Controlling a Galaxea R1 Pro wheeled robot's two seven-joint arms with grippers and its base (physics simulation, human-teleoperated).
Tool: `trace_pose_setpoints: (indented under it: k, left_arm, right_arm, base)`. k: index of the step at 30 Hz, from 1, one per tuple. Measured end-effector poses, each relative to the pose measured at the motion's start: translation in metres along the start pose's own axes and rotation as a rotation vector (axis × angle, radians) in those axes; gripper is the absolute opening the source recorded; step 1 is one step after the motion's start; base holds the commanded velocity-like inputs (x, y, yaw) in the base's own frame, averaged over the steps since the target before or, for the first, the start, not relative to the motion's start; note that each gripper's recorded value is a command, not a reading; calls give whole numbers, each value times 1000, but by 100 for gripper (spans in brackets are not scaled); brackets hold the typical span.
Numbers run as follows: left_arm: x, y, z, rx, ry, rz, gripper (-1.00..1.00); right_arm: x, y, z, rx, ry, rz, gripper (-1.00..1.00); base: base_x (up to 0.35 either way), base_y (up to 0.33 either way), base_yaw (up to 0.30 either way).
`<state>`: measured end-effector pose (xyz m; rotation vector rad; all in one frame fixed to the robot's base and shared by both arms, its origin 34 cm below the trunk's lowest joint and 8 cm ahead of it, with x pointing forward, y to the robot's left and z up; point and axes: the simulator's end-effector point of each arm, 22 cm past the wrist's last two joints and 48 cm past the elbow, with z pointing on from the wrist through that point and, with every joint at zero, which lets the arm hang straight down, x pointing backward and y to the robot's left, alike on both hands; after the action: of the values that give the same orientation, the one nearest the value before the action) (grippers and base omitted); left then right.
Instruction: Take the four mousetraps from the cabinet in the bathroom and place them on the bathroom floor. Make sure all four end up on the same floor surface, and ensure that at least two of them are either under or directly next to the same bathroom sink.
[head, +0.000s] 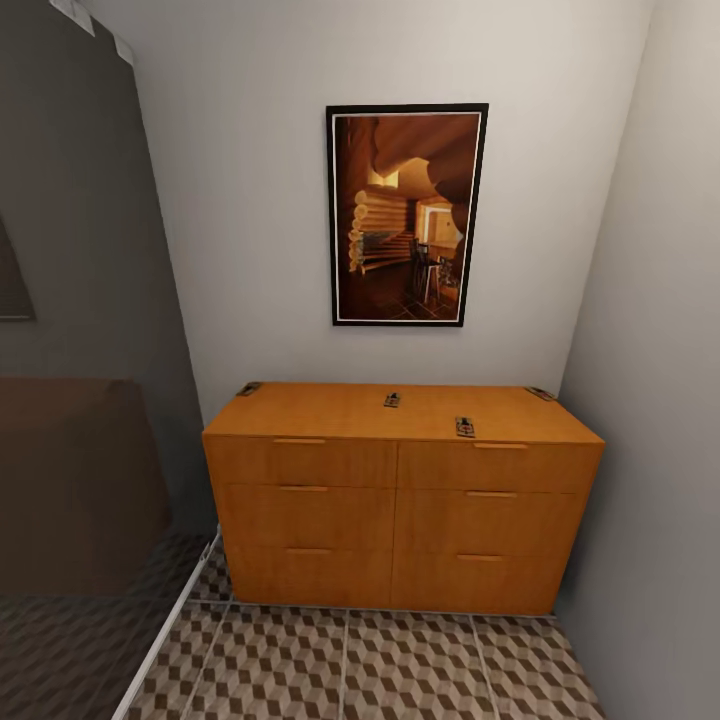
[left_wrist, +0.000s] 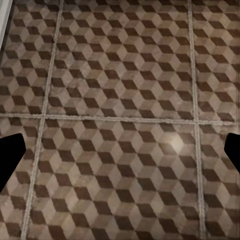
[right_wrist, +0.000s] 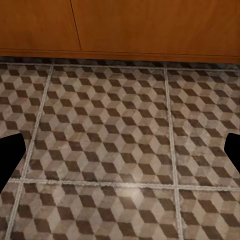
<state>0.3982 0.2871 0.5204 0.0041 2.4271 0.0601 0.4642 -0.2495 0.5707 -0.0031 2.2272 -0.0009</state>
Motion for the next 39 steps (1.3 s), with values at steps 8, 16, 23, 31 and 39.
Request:
trace_pose_setpoints:
  k: [8,16,23,31,39]
  left_arm:
    - [1,-2,0,4,2,-1,100]
    - [1,-3,0,4,3,0,100]
    - [2,-3,0,4,4,-1,100]
    - [2,-3,0,5,4,0,100]
    - [2,-3,0,5,4,1,100]
  right_arm:
    - [0,0,0,1,-1,1,100]
    - [-3,2,0,-2,-12,3,100]
    - [-3,2,0,-2,-14,4,100]
    - [-3,1,0,-1,-14,2,100]
    - [-3,1,0,-1,-15,2,100]
  base:
    - [0,0,0]
    - [0,0,0]
    - [0,0,0]
    - [0,0,0]
    - [0,0,0]
